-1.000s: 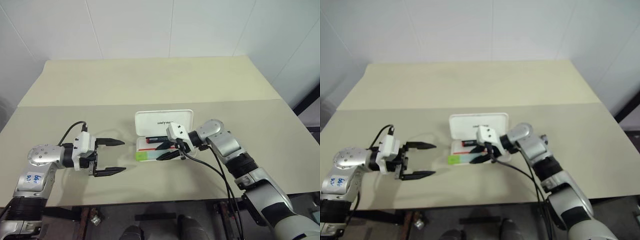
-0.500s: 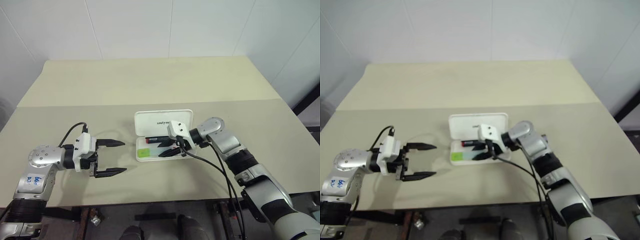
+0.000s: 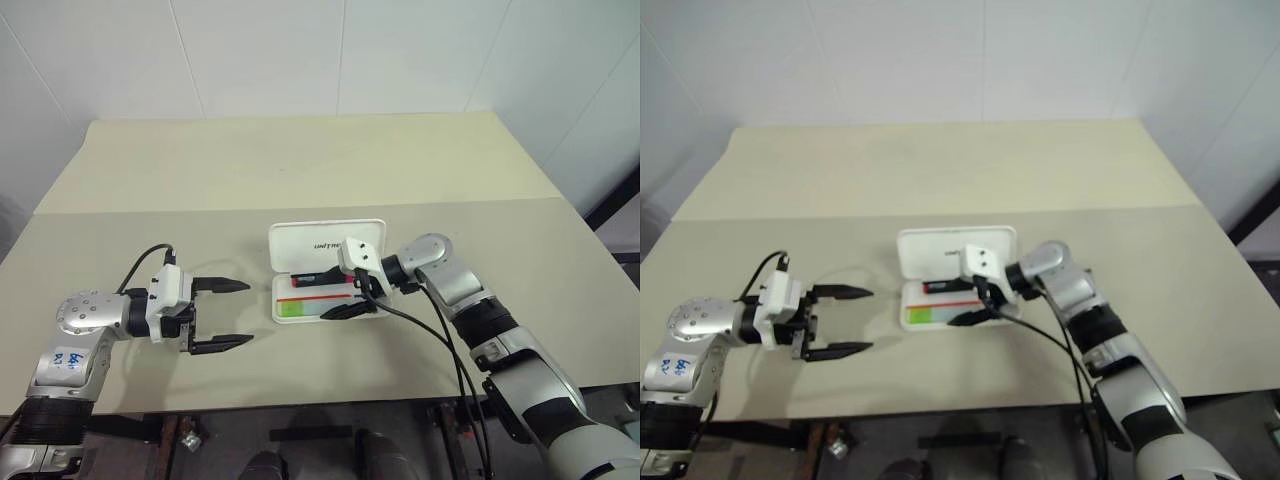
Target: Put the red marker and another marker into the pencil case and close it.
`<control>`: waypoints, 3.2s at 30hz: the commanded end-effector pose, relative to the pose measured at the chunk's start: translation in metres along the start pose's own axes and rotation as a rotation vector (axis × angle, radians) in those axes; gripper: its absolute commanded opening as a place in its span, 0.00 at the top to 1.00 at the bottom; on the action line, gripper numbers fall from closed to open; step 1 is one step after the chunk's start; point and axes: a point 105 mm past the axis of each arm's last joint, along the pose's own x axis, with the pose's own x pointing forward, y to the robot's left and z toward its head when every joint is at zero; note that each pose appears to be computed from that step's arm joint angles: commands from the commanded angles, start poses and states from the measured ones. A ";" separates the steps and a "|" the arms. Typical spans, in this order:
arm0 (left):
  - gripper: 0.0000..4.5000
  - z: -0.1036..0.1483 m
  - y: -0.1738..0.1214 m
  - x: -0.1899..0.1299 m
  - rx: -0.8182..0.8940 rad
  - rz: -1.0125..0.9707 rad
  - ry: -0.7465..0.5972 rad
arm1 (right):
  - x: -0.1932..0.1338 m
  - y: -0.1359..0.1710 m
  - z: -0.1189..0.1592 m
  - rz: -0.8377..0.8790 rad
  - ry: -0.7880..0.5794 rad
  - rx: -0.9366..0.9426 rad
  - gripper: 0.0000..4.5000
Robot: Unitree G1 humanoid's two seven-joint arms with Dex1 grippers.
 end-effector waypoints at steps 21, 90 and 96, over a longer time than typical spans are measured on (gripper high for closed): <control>0.00 0.022 0.002 0.038 0.045 -0.085 -0.107 | -0.096 0.040 0.021 -0.317 -0.212 0.171 0.00; 0.00 0.049 0.005 0.065 0.126 -0.155 -0.187 | -0.169 0.008 -0.127 -1.342 -0.111 0.730 0.85; 0.00 0.049 0.006 0.066 0.123 -0.155 -0.188 | -0.171 -0.001 -0.109 -1.256 -0.121 0.614 0.91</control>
